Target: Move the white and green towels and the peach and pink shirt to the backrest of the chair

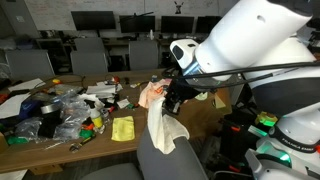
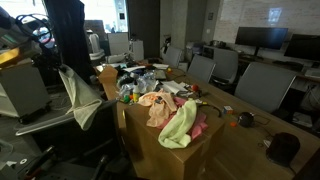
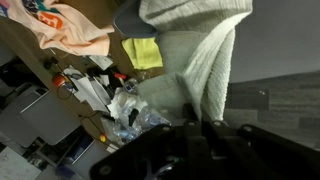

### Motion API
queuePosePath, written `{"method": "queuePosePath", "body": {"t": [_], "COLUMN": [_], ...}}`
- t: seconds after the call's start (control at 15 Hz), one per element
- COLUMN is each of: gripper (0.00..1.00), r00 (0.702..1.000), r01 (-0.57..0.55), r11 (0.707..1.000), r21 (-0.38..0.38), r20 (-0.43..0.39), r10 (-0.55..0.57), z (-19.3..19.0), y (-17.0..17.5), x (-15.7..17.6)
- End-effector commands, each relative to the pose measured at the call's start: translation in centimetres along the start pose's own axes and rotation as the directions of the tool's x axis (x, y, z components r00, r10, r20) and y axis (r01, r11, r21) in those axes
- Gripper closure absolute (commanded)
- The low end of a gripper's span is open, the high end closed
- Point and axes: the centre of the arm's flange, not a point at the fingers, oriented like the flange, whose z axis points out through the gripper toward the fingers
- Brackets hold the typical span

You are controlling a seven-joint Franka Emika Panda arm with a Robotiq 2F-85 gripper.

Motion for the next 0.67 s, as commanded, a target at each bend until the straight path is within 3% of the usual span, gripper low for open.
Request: {"method": "queuePosePath", "body": {"t": [0.0, 0.27, 0.6], "gripper": [0.99, 0.98, 0.98], "r00": [0.99, 0.957, 0.894], "r01": [0.106, 0.209, 0.333], "r11": [0.99, 0.954, 0.896], "r21": [-0.091, -0.217, -0.294], "r20": [0.101, 0.246, 0.401], "r10": [-0.097, -0.154, -0.2], "z": [1.0, 3.4, 5.7], "y": [0.7, 2.4, 3.9], "x": [-0.3, -1.9, -3.9]}}
